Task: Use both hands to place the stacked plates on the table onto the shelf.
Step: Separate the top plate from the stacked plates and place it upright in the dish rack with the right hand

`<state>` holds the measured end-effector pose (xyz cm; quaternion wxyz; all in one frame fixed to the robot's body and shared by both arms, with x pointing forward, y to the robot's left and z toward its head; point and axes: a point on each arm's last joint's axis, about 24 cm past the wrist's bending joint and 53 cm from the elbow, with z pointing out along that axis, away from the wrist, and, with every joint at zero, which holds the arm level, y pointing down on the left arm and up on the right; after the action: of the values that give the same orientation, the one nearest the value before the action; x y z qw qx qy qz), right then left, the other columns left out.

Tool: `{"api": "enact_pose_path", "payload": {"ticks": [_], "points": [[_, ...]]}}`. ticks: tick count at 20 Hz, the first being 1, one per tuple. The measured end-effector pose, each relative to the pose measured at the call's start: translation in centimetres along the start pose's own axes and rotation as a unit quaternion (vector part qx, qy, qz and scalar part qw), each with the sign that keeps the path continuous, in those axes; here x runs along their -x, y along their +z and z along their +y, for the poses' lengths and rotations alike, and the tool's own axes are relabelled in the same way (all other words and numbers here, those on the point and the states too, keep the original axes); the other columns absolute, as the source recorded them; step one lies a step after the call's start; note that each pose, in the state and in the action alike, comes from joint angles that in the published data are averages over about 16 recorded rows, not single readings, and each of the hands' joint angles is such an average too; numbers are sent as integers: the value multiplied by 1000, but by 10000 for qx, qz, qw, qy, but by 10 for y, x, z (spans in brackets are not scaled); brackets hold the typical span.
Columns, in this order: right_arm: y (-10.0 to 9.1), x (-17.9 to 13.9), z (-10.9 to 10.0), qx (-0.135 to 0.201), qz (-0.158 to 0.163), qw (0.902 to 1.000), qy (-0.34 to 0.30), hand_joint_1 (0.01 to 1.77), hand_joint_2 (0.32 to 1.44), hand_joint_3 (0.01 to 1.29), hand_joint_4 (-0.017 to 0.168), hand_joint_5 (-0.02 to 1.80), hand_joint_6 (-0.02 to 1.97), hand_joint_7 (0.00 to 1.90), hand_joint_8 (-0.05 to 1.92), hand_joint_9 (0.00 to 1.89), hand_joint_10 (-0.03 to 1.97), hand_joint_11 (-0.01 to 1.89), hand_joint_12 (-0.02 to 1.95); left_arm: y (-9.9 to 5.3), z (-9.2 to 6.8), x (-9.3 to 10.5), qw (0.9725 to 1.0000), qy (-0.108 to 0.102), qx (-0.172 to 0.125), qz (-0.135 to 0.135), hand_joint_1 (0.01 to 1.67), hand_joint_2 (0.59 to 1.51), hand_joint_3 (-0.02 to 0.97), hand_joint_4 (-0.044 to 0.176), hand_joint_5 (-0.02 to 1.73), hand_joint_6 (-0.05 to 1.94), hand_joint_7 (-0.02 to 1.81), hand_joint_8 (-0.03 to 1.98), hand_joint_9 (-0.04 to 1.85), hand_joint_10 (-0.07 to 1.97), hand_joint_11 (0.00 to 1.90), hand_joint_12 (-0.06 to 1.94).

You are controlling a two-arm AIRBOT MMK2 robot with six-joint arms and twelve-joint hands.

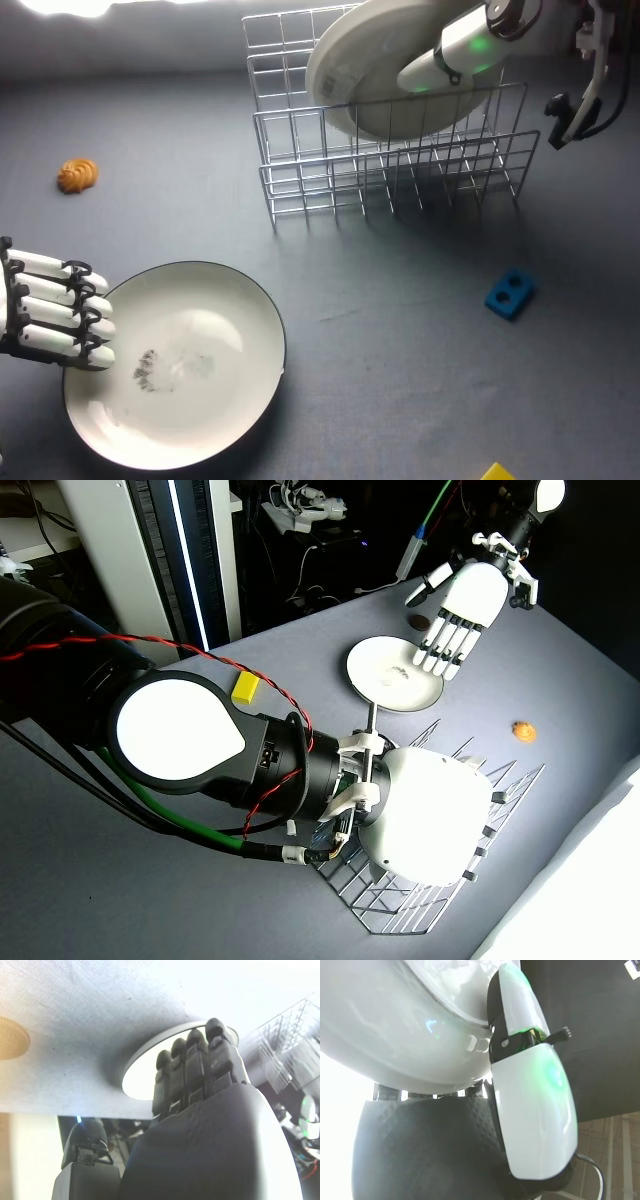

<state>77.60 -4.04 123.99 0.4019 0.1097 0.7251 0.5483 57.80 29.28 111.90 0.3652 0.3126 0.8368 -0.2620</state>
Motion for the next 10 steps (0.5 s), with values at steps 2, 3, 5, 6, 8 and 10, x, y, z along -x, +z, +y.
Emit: {"api": "enact_pose_path", "payload": {"ticks": [2,3,5,6,8,10], "points": [[0,0,0,1,-2,10000,-11,1243,1079,16,-7,797,1113,960,878,1116,475,883,1308,0,0,0,10000,0,1,2,19,1148,14,2,189,10,164,4,126,-11,22,164],[0,0,0,2,-4,10000,-14,1243,1079,16,-7,796,1115,959,894,1117,482,883,1311,-1,0,0,10000,0,2,3,19,1149,14,2,188,10,164,4,128,-13,22,168],[0,0,1,3,-6,10000,-17,1239,1079,16,-7,791,1109,953,935,1114,491,881,1315,-1,0,0,10000,0,4,5,19,1149,15,2,188,10,166,4,132,-14,22,175],[0,0,1,3,-6,10000,-17,1234,1079,16,-7,788,1075,949,926,1110,493,878,1316,-1,0,0,10000,0,5,5,19,1149,15,2,187,10,166,4,132,-13,22,176],[0,0,1,3,-6,10000,-16,1219,1078,15,-7,788,960,956,815,1100,488,871,1316,-1,0,0,10000,1,7,7,19,1148,15,2,184,10,164,4,130,-11,22,172],[0,0,1,3,-6,10000,-14,1204,1077,15,-7,790,842,967,688,1079,474,860,1317,-2,0,0,10000,1,9,9,20,1146,15,2,180,10,164,4,129,-10,23,173]]}}
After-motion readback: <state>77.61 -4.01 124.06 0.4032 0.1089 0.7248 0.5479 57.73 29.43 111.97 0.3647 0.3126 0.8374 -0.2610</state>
